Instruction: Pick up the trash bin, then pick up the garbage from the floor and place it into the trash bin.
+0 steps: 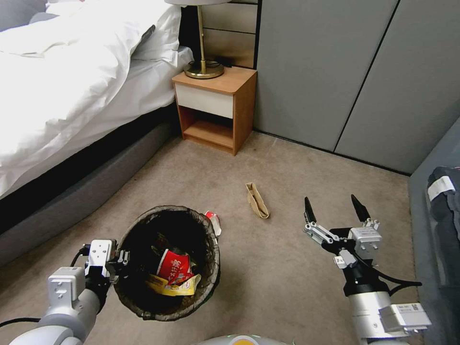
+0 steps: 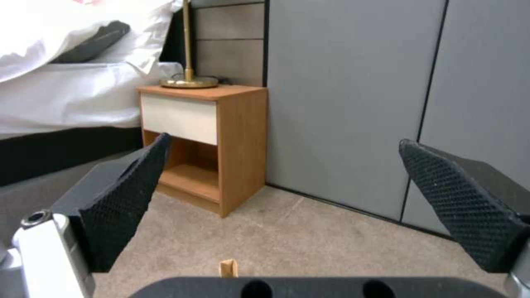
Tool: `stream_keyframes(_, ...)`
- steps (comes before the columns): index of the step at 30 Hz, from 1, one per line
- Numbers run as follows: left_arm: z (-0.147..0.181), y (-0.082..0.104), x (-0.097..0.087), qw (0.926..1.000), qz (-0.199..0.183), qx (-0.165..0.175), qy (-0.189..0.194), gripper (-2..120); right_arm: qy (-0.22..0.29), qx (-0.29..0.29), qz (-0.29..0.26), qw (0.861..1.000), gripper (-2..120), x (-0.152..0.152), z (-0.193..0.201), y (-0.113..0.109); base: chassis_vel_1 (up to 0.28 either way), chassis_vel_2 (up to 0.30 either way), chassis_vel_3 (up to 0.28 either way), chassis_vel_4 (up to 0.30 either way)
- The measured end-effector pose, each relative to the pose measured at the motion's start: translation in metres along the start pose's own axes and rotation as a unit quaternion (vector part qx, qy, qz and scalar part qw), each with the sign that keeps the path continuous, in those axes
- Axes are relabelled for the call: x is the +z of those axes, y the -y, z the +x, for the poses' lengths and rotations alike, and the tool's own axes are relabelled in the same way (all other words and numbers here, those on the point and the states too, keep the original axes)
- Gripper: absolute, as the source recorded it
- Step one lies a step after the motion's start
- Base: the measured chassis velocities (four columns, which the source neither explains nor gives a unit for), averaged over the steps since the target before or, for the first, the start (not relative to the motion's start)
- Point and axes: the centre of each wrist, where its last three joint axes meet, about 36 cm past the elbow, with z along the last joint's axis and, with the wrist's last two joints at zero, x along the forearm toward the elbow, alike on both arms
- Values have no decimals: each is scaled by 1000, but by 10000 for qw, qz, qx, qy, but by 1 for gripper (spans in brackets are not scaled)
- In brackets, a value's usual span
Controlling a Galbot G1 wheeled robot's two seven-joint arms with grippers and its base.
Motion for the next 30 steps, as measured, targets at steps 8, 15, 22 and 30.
stream_keyframes(8,0,0,0,10000,3,0,10,1,-67,-17,-11,10000,100,4,-1,0,0,0,0,0)
stream_keyframes(15,0,0,0,10000,5,1,11,1,-84,-24,-24,10000,100,4,-1,-1,-54,51,53,-56)
stream_keyframes(22,0,-1,0,10000,-10,4,-5,1,-87,-36,-53,9999,100,5,-1,-2,-79,89,90,-94)
stream_keyframes(30,1,-2,0,10000,-13,14,-19,1,-108,-63,-83,9999,100,7,-1,-5,-52,65,64,-64)
